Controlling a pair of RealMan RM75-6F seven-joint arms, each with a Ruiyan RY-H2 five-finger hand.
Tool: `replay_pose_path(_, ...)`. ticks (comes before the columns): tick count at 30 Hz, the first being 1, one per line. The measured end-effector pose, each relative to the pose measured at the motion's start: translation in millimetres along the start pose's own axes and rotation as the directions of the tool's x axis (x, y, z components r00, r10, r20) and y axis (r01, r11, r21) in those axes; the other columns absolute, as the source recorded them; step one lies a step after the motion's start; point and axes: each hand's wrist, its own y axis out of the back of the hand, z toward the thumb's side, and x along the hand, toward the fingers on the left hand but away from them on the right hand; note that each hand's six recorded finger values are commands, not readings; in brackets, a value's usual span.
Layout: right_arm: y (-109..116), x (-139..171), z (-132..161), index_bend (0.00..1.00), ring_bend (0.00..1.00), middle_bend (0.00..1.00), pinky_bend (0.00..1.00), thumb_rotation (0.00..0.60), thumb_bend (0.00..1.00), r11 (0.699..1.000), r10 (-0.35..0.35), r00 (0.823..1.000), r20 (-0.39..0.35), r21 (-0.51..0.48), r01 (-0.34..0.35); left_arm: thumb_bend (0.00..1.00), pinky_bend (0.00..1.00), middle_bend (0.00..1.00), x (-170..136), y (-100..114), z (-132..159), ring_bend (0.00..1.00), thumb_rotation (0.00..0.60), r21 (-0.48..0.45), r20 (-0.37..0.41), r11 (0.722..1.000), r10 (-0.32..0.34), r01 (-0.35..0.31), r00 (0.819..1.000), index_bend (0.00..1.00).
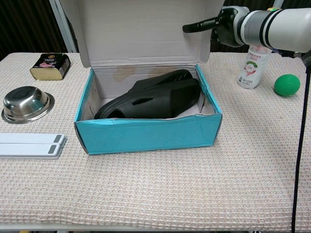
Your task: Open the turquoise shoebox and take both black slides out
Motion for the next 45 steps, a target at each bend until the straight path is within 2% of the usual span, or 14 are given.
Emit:
replay_pose_path(3, 7, -2, 12, 0.0, 0.0, 0.0, 0.0, 0.6, 0.2, 0.996, -0.079, 0.995, -0.059, 0.026, 0.081, 0.02, 0.13, 0.24, 0, -1, -1, 0.11, 0.6, -0.002, -0.002, 1.0, -0.002, 0.002, 1.0, 0.31)
replay_pose_path(6, 14, 2, 26, 0.0, 0.0, 0.0, 0.0, 0.6, 0.2, 0.983, -0.165, 0.976, -0.139, 0.06, 0.175, 0.02, 0.13, 0.24, 0, -1, 0, 0.11, 0.6, -0.002, -0.001, 1.0, -0.005, 0.005, 1.0, 0.31)
replay_pose_path(10, 23, 18, 46, 0.0, 0.0, 0.0, 0.0, 0.6, 0.2, 0.942, -0.244, 0.923, -0.297, 0.154, 0.298, 0.02, 0.13, 0.24, 1, -1, 0, 0.11, 0.6, 0.0, 0.002, 1.0, -0.006, 0.006, 1.0, 0.31)
replay_pose_path(13, 17, 33, 56, 0.0, 0.0, 0.0, 0.0, 0.6, 0.2, 0.901, -0.211, 0.889, -0.405, 0.273, 0.338, 0.02, 0.13, 0.24, 1, -1, 1, 0.11, 0.6, 0.0, 0.003, 1.0, -0.006, 0.006, 1.0, 0.31)
replay_pose_path(16, -2, 51, 53, 0.0, 0.0, 0.0, 0.0, 0.6, 0.19, 0.853, -0.097, 0.882, -0.461, 0.418, 0.312, 0.02, 0.13, 0.24, 2, -2, 2, 0.11, 0.6, 0.001, 0.005, 1.0, -0.012, 0.012, 1.0, 0.31)
replay_pose_path(18, -15, 62, 47, 0.0, 0.0, 0.0, 0.0, 0.6, 0.15, 0.817, -0.009, 0.888, -0.46, 0.509, 0.272, 0.02, 0.13, 0.24, 3, -3, 3, 0.11, 0.6, 0.0, 0.008, 1.0, -0.015, 0.015, 1.0, 0.31)
replay_pose_path(21, -32, 75, 32, 0.0, 0.0, 0.0, 0.0, 0.6, 0.13, 0.731, 0.119, 0.905, -0.409, 0.653, 0.199, 0.02, 0.13, 0.24, 3, -3, 3, 0.11, 0.6, -0.003, 0.01, 1.0, -0.016, 0.016, 1.0, 0.31)
replay_pose_path(24, -47, 78, 19, 0.0, 0.0, 0.0, 0.0, 0.6, 0.12, 0.618, 0.214, 0.913, -0.346, 0.772, 0.148, 0.02, 0.13, 0.24, 2, -4, 2, 0.11, 0.6, -0.008, 0.007, 1.0, -0.016, 0.016, 1.0, 0.31)
replay_pose_path(25, -53, 79, 14, 0.0, 0.0, 0.0, 0.0, 0.6, 0.12, 0.568, 0.246, 0.914, -0.322, 0.812, 0.133, 0.02, 0.13, 0.24, 2, -4, 1, 0.11, 0.6, -0.01, 0.004, 1.0, -0.017, 0.017, 1.0, 0.31)
replay_pose_path(29, -77, 75, -3, 0.0, 0.0, 0.0, 0.0, 0.6, 0.12, 0.411, 0.335, 0.909, -0.248, 0.906, 0.096, 0.02, 0.13, 0.24, 0, -7, -3, 0.11, 0.6, -0.016, -0.007, 0.999, -0.028, 0.028, 1.0, 0.31)
replay_pose_path(31, -89, 71, -11, 0.0, 0.0, 0.0, 0.0, 0.6, 0.12, 0.348, 0.363, 0.905, -0.221, 0.933, 0.089, 0.02, 0.13, 0.24, -1, -8, -4, 0.11, 0.6, -0.021, -0.011, 0.999, -0.03, 0.03, 0.999, 0.31)
replay_pose_path(34, -100, 66, -18, 0.0, 0.0, 0.0, 0.0, 0.6, 0.11, 0.276, 0.385, 0.899, -0.206, 0.956, 0.101, 0.02, 0.13, 0.24, -2, -9, -8, 0.11, 0.6, -0.026, -0.019, 0.999, -0.031, 0.03, 0.999, 0.31)
replay_pose_path(42, -125, 64, -25, 0.0, 0.0, 0.01, 0.0, 0.6, 0.11, 0.207, 0.441, 0.874, -0.202, 0.971, 0.12, 0.02, 0.13, 0.24, -1, -13, -12, 0.11, 0.6, -0.033, -0.027, 0.999, -0.039, 0.038, 0.999, 0.31)
replay_pose_path(45, -135, 61, -26, 0.04, 0.0, 0.03, 0.0, 0.6, 0.12, 0.177, 0.459, 0.864, -0.207, 0.974, 0.14, 0.02, 0.13, 0.24, -1, -13, -13, 0.11, 0.6, -0.036, -0.029, 0.999, -0.04, 0.039, 0.999, 0.31)
